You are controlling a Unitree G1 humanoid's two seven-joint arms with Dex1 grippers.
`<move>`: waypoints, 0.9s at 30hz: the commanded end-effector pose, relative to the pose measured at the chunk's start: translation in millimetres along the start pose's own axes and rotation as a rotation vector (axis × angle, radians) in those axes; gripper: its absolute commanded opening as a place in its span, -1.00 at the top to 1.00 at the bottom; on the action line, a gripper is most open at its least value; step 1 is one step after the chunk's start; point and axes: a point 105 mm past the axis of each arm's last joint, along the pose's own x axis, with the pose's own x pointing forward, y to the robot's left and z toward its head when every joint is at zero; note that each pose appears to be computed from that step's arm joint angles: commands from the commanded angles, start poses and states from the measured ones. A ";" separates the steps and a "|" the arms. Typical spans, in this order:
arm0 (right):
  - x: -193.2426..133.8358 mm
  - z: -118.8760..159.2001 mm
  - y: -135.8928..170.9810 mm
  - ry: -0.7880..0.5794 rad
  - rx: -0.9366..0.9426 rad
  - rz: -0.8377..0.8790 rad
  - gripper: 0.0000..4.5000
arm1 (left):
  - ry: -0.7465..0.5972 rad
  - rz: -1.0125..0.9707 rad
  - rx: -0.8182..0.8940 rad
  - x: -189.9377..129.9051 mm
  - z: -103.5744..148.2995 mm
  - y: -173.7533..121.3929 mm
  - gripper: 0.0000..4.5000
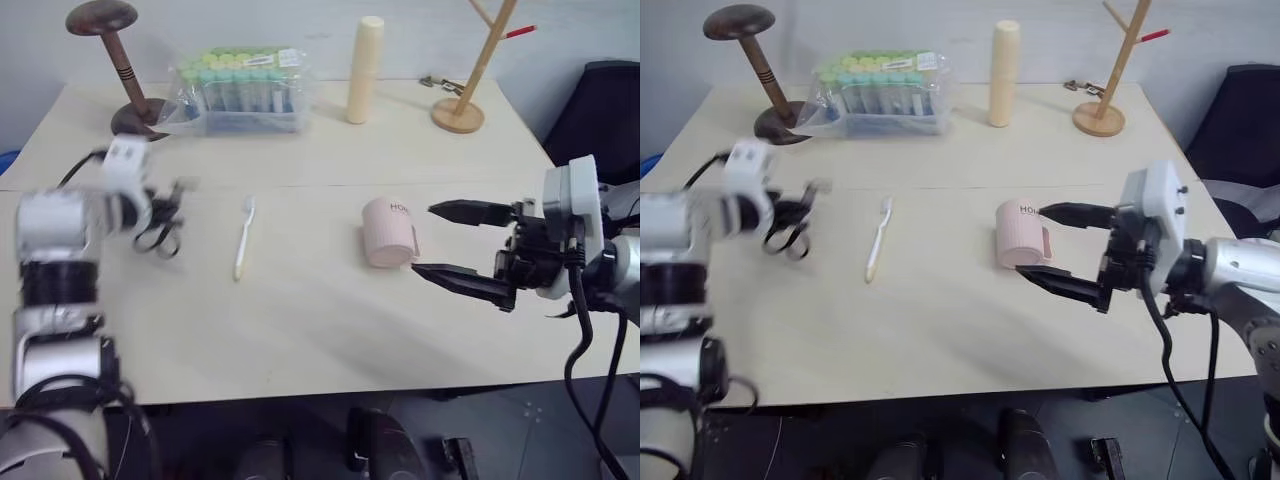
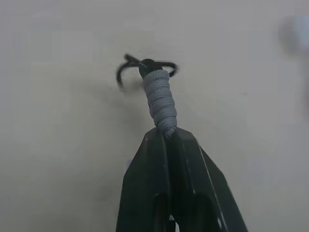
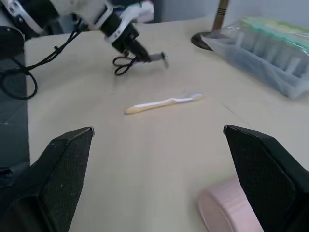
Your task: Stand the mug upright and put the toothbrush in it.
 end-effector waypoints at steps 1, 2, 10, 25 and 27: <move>8.7 6.3 8.6 -0.026 -0.004 0.093 -1.00 | -0.092 0.067 0.015 -18.5 6.6 21.4 0.87; 10.4 5.8 8.1 -0.024 -0.003 0.103 -1.00 | -0.094 0.075 -0.002 -19.9 2.7 24.6 0.74; 7.2 -2.2 -5.4 0.006 0.020 0.065 -1.00 | -0.163 0.179 0.001 -60.0 7.9 45.6 -0.35; -34.6 -65.3 -134.2 0.246 0.309 -0.619 -1.00 | -0.440 -1.078 0.601 -173.2 46.5 -173.2 -0.78; -36.4 -81.3 -141.3 0.329 0.343 -0.667 -1.00 | -0.461 -1.131 0.594 -163.6 52.1 -186.8 -0.78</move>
